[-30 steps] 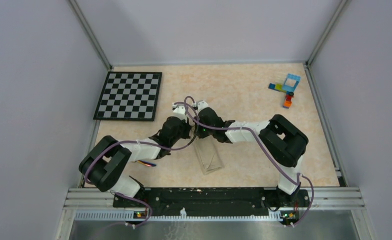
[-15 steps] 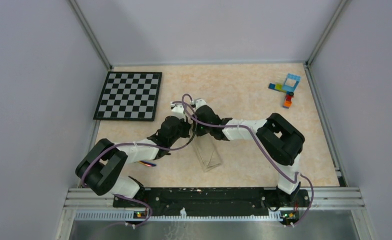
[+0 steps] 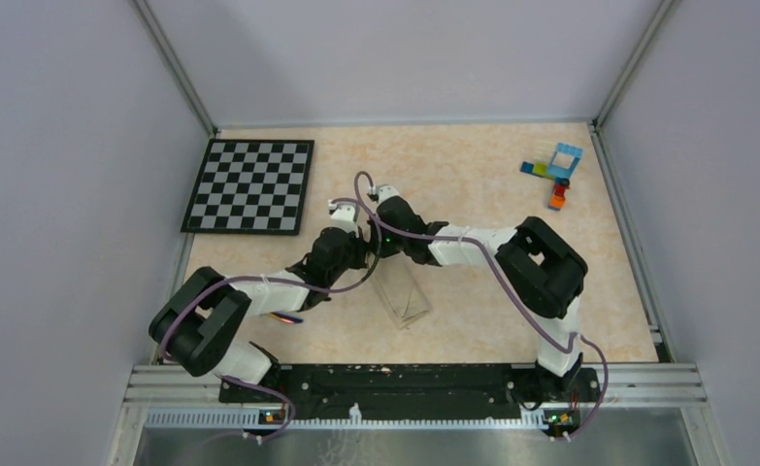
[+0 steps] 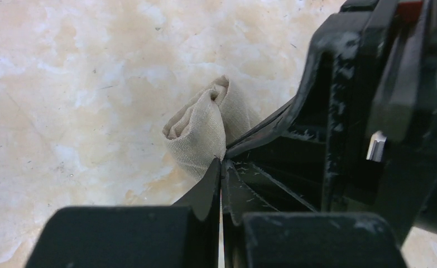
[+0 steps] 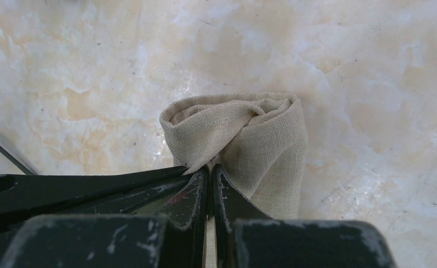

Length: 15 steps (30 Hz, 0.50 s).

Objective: Fold the napkin into a case and place the utensils inside
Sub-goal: Grasp the top corner of the smaller rectangle folded napkin from the folded napkin.

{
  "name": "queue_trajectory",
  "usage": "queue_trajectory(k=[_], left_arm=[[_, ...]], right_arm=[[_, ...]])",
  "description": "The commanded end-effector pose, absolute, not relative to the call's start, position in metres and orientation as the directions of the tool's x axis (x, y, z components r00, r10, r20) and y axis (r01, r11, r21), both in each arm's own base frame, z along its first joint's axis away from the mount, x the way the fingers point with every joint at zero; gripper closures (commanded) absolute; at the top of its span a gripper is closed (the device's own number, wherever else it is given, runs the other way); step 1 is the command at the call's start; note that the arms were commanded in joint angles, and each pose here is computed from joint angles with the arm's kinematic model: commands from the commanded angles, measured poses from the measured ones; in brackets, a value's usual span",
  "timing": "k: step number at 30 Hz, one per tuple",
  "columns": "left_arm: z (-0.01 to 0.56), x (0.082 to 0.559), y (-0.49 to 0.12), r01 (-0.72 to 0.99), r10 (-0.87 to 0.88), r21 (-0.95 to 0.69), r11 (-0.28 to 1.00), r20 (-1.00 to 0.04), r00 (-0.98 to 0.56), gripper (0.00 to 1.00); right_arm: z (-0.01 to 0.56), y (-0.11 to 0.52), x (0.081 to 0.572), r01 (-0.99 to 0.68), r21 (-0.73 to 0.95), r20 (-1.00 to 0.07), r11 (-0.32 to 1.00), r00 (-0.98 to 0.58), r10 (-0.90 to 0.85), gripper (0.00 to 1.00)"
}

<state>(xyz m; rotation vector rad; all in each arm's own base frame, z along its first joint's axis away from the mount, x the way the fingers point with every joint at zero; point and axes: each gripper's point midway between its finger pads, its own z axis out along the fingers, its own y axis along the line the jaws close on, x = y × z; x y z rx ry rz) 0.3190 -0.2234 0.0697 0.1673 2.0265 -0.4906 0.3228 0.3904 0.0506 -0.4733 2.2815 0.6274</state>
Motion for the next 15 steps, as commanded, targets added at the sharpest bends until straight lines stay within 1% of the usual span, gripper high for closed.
queue_trajectory(k=[1,2,6,7,9,11,13,15], left_arm=[[0.068,0.319,-0.23,0.311,-0.125,-0.313,0.897,-0.857,-0.501,1.0],[0.065,0.32,-0.227,0.285,-0.134,-0.313,0.906,-0.85,-0.509,1.0],[0.055,0.32,-0.218,0.201,-0.173,-0.337,0.92,-0.809,-0.562,1.0],[0.055,0.32,-0.218,0.189,-0.196,-0.36,0.914,-0.797,-0.571,1.0],[0.056,0.32,-0.221,0.184,-0.221,-0.397,0.899,-0.776,-0.591,1.0],[0.059,0.322,-0.226,0.189,-0.237,-0.428,0.884,-0.758,-0.608,1.0],[0.058,0.323,-0.23,0.177,-0.245,-0.448,0.876,-0.731,-0.636,1.0],[0.056,0.322,-0.232,0.164,-0.256,-0.47,0.867,-0.703,-0.663,0.98]], right_arm=[[0.085,0.422,0.332,-0.509,0.483,-0.725,0.713,-0.688,-0.001,1.0],[0.079,0.422,0.331,-0.503,0.493,-0.712,0.71,-0.702,-0.003,1.0],[0.087,0.419,0.327,-0.528,0.528,-0.717,0.665,-0.697,0.015,1.0],[0.085,0.423,0.325,-0.543,0.531,-0.709,0.651,-0.705,-0.009,1.0],[0.068,0.435,0.314,-0.575,0.557,-0.659,0.6,-0.745,-0.103,1.0],[0.046,0.432,0.307,-0.563,0.554,-0.612,0.613,-0.775,-0.158,1.0],[0.044,0.429,0.306,-0.559,0.572,-0.605,0.6,-0.782,-0.152,1.0],[0.053,0.428,0.307,-0.573,0.575,-0.627,0.585,-0.767,-0.135,0.99]])
